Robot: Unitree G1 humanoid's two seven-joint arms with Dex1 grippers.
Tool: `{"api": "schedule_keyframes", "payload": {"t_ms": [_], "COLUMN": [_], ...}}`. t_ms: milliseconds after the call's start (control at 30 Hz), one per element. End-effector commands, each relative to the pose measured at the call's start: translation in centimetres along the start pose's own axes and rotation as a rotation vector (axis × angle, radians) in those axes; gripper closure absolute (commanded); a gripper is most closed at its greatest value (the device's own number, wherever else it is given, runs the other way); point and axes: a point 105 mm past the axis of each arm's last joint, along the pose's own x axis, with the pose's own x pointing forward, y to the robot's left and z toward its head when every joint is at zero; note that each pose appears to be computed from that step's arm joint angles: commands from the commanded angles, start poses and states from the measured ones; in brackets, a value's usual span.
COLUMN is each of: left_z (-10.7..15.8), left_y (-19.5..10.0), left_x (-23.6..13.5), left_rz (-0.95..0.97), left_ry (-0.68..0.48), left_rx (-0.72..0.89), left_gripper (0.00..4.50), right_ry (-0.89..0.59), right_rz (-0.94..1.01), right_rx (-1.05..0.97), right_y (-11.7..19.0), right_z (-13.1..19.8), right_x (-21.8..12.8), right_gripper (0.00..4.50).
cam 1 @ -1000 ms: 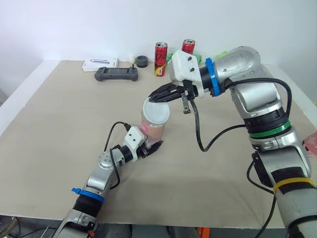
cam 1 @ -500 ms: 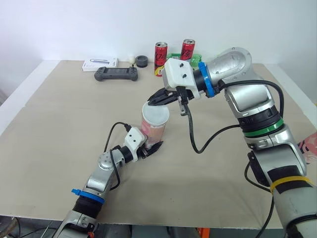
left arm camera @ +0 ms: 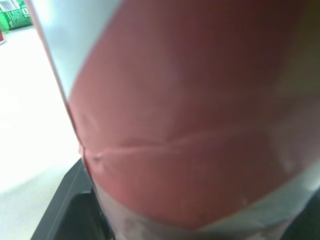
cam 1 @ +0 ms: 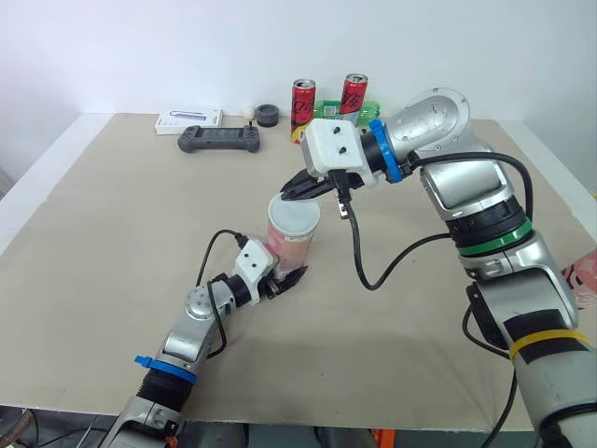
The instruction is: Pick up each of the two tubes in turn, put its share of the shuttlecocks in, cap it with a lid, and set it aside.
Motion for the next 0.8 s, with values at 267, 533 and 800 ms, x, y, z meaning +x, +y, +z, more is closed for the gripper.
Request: {"api": "schedule_keyframes", "payload": {"t_ms": [267,533,800], "left_z": [-2.3,-2.2,-2.3], "left_y": [-0.2,-0.2,-0.2], "left_x": [-0.5,-0.5,-0.6], "left_rz": [0.011,0.011,0.012], "left_ry": [0.089,0.087,0.09], "left_rx": [-0.026,-0.024,-0.024], "left_gripper": [1.56,1.56,1.56], "right_ry": [0.043,0.038,0.054], "right_rz": [0.04,0.017,-0.001], "right_rx": [-0.111,-0.115,-0.121], "right_y": [0.3,-0.1,-0.5], "right_z": [1.1,1.2,0.8], "right_x": [-0.3,0.3,0.8], "right_gripper": [4.48,4.48,4.48]}}
